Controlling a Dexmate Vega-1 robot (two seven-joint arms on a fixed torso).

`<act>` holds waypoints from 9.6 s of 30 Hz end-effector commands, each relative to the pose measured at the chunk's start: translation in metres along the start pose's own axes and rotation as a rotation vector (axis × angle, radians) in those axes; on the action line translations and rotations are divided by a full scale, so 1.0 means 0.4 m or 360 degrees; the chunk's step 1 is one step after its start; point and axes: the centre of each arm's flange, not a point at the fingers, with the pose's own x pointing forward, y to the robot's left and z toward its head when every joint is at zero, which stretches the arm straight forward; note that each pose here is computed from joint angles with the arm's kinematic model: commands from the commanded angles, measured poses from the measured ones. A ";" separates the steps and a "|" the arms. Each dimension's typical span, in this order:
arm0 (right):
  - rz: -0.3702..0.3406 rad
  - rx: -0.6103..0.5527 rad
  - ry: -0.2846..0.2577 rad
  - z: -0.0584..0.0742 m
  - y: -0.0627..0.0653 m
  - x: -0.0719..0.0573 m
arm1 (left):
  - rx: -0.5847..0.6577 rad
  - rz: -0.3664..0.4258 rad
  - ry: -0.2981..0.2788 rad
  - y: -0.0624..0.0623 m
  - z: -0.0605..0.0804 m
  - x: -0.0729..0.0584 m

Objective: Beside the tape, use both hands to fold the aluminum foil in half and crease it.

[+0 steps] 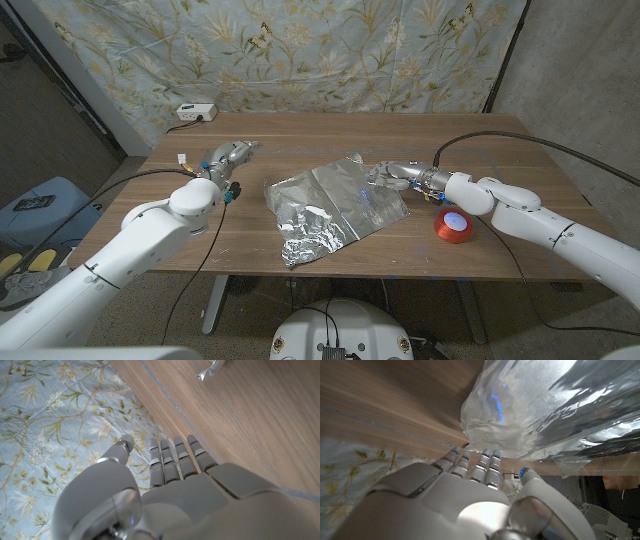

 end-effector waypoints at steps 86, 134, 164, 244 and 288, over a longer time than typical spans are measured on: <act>0.0136 -0.0176 -0.0025 0.016 0.050 -0.043 | 0.0103 0.0256 0.0656 -0.066 0.003 -0.052; 0.0122 -0.0158 -0.0034 -0.009 0.039 -0.021 | 0.0394 0.0202 0.0428 -0.059 0.060 -0.048; 0.0112 -0.0126 -0.0042 -0.020 0.055 -0.027 | 0.0657 0.0185 0.0627 -0.080 0.031 -0.058; 0.0044 -0.0052 -0.0103 -0.045 0.057 -0.024 | 0.0968 -0.0055 0.0762 -0.186 0.050 -0.016; 0.0034 -0.0027 -0.0069 -0.074 0.068 -0.030 | 0.1107 -0.0028 0.0665 -0.222 0.043 -0.029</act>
